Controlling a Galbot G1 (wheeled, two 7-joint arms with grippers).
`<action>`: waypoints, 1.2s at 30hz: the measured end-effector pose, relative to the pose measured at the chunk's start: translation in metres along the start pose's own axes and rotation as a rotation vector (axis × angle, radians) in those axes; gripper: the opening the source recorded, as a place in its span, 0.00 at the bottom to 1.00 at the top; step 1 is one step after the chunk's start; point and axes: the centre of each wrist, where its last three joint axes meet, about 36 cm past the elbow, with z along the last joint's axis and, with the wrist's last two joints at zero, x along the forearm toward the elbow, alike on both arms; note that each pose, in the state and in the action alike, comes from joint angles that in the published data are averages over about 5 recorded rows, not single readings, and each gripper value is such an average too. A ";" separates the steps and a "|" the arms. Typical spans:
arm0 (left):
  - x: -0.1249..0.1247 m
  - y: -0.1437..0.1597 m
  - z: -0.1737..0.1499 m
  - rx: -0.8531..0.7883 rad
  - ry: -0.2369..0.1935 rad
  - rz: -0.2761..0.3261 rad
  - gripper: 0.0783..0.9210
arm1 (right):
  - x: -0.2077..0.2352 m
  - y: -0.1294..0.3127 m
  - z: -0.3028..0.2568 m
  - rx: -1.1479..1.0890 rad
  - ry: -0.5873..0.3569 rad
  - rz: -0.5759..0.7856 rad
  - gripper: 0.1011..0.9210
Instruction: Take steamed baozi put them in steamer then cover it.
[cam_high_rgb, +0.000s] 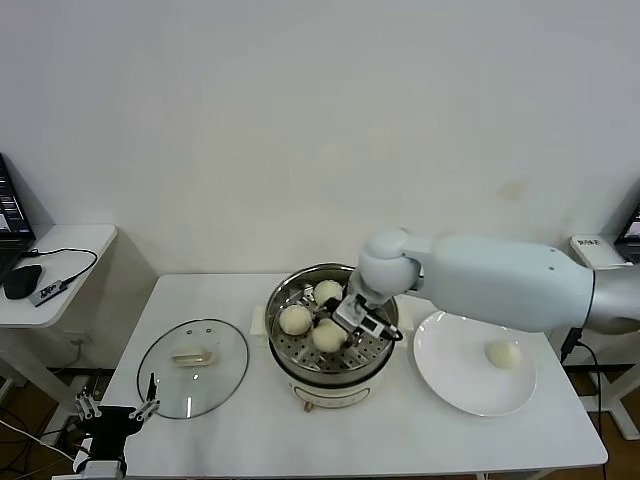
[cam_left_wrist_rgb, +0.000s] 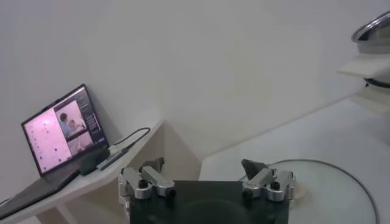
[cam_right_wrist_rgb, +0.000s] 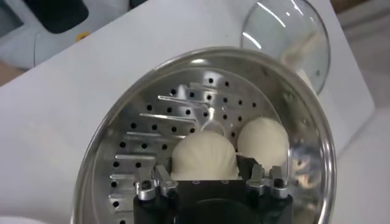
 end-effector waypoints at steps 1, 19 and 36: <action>0.000 0.000 0.000 0.000 0.001 -0.001 0.88 | -0.002 -0.001 -0.001 0.013 -0.003 -0.001 0.68; -0.001 0.000 0.002 0.002 0.002 -0.003 0.88 | 0.001 -0.009 -0.005 0.101 -0.003 -0.006 0.88; -0.004 -0.003 0.001 -0.013 -0.013 0.025 0.88 | 0.095 0.042 0.072 -0.286 0.168 0.075 0.88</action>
